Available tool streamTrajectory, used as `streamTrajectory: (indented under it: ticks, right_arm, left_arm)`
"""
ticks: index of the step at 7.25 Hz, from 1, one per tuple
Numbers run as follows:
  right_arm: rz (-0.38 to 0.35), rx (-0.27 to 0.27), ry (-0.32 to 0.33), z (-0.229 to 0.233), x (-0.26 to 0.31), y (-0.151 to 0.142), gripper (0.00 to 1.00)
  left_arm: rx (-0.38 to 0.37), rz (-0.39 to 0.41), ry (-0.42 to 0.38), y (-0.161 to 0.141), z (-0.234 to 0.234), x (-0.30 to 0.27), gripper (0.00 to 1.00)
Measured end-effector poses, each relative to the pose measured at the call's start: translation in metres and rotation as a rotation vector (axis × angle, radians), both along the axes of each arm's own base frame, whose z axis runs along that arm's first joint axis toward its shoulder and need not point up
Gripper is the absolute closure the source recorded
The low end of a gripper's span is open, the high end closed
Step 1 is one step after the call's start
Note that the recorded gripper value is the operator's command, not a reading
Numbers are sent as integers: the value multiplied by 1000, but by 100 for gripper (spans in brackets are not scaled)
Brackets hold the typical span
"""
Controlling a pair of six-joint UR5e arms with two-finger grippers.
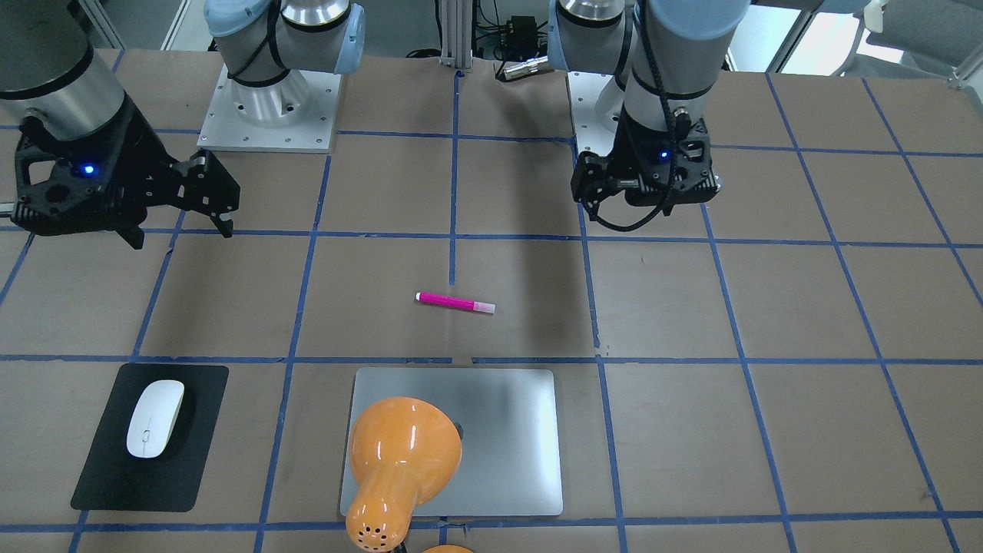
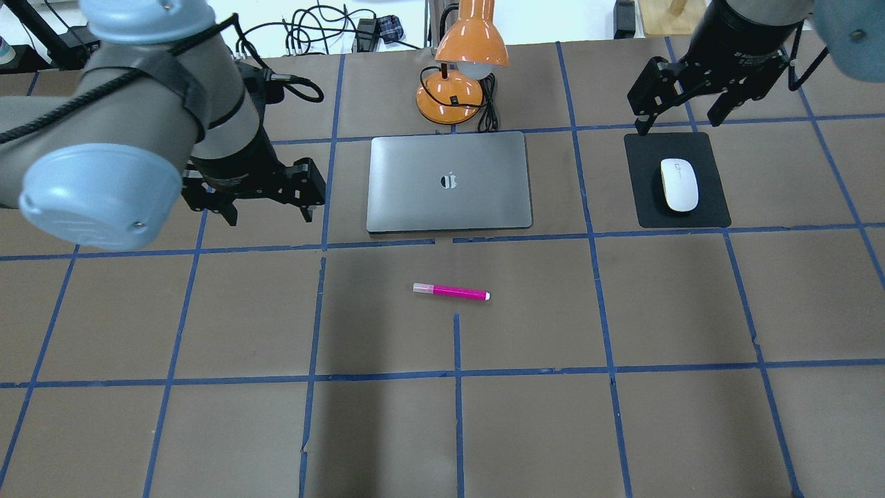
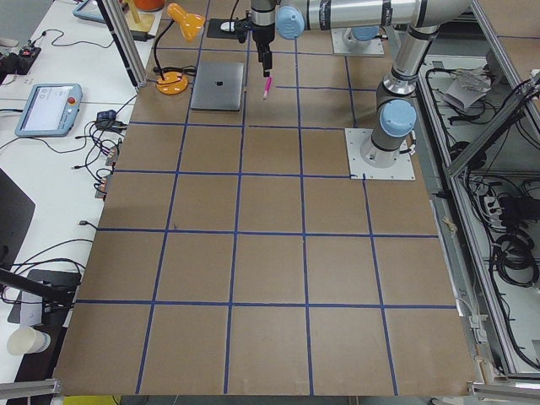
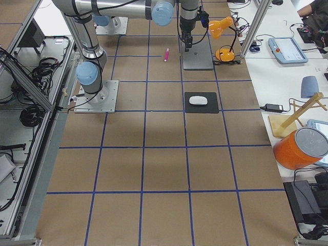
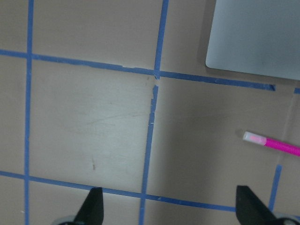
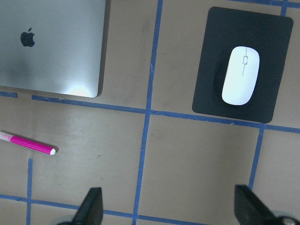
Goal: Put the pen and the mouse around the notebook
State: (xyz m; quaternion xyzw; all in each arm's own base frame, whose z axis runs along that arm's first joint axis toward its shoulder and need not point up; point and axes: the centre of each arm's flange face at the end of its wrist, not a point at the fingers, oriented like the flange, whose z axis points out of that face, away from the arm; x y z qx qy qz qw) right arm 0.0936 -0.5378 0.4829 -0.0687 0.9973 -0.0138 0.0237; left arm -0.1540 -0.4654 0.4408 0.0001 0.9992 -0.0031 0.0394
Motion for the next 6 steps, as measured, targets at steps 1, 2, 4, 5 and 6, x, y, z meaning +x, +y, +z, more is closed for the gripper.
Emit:
streamTrajectory:
  ticks: [1, 2, 4, 5, 6]
  right_arm:
    - [3, 1, 4, -1, 4, -2, 0]
    - [2, 1, 7, -1, 5, -1, 0]
    - [-13, -19, 17, 14, 24, 3, 0]
    - [-5, -21, 40, 19, 35, 3, 0]
    - [1, -11, 58, 16, 40, 1, 0]
  left_arm:
    - [5, -46, 6, -3, 18, 19, 0]
    - [24, -55, 15, -8, 33, 31, 0]
    - [30, -54, 42, -17, 49, 37, 0]
    - [25, -49, 57, -20, 53, 36, 0]
    - [19, -40, 64, -21, 56, 36, 0]
